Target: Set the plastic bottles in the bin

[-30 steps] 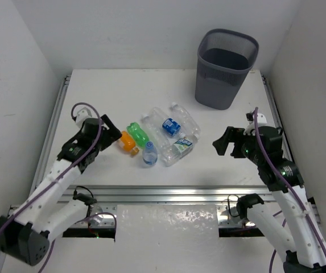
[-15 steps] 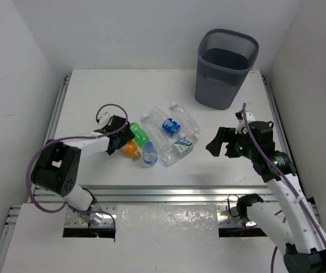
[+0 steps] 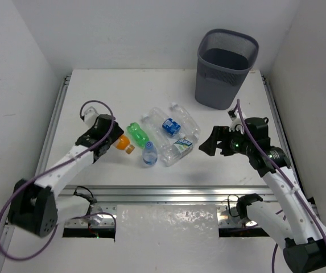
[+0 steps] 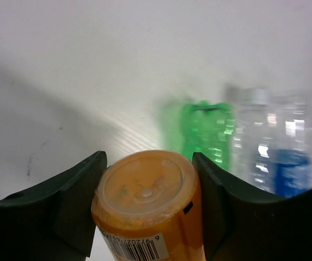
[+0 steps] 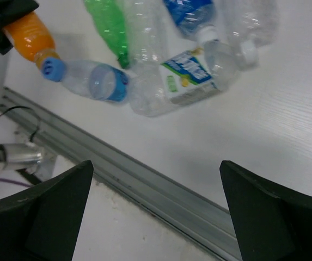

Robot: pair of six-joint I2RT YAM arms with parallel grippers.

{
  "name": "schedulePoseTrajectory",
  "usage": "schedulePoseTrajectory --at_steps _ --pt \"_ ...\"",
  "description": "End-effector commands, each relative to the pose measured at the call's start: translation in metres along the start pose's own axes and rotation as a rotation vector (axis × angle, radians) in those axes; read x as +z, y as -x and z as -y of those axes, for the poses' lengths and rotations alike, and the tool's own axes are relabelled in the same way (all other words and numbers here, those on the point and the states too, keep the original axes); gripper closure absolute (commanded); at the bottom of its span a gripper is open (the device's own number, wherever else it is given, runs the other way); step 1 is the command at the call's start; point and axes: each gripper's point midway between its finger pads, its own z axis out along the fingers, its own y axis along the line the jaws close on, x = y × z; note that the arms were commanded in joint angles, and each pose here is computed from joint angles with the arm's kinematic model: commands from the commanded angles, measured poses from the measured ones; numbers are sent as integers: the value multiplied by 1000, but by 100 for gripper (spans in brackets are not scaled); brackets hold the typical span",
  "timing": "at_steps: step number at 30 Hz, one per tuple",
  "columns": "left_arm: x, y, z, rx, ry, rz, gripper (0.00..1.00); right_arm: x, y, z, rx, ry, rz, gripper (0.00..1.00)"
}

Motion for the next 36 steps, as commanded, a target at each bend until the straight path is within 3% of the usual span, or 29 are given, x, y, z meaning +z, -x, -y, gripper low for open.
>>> schedulePoseTrajectory --at_steps 1,4,5,6,7,8,12,17,27,30,31,32,33,34,35,36 --pt "-53 40 36 -1 -204 73 100 -6 31 -54 -96 267 67 1" --pt "-91 43 74 105 -472 67 100 -17 47 -105 -158 530 58 1" --pt "-124 45 101 112 -673 61 100 -25 46 -123 -176 629 31 1" --pt "-139 41 111 123 -771 47 100 -26 53 -141 -190 678 20 1" --pt "-166 34 124 145 -917 4 100 -25 60 -152 -220 708 41 1" --pt "-186 43 139 134 -1029 43 100 -23 66 -159 -231 718 46 1" --pt "-239 37 172 137 -1299 -27 100 -6 86 -200 -259 773 49 1" --pt "-269 39 213 131 -1433 -23 100 27 98 -213 -206 739 53 1" --pt "-298 53 248 52 -1549 28 100 30 99 -219 -202 767 84 7" --pt "-299 53 256 44 -1560 22 100 29 97 -223 -186 804 76 25" --pt "-301 54 259 43 -1568 20 100 29 97 -224 -186 808 78 36" --pt "-300 52 261 45 -1569 14 93 29 99 -225 -190 812 85 45" --pt "-300 52 261 44 -1570 15 85 28 101 -226 -193 813 93 65" --pt "-302 53 262 48 -1577 24 75 27 103 -227 -197 815 99 79" --pt "-301 58 264 37 -1563 45 42 27 103 -226 -200 810 102 90" --pt "-292 57 264 44 -1514 38 26 25 108 -227 -204 797 113 99"
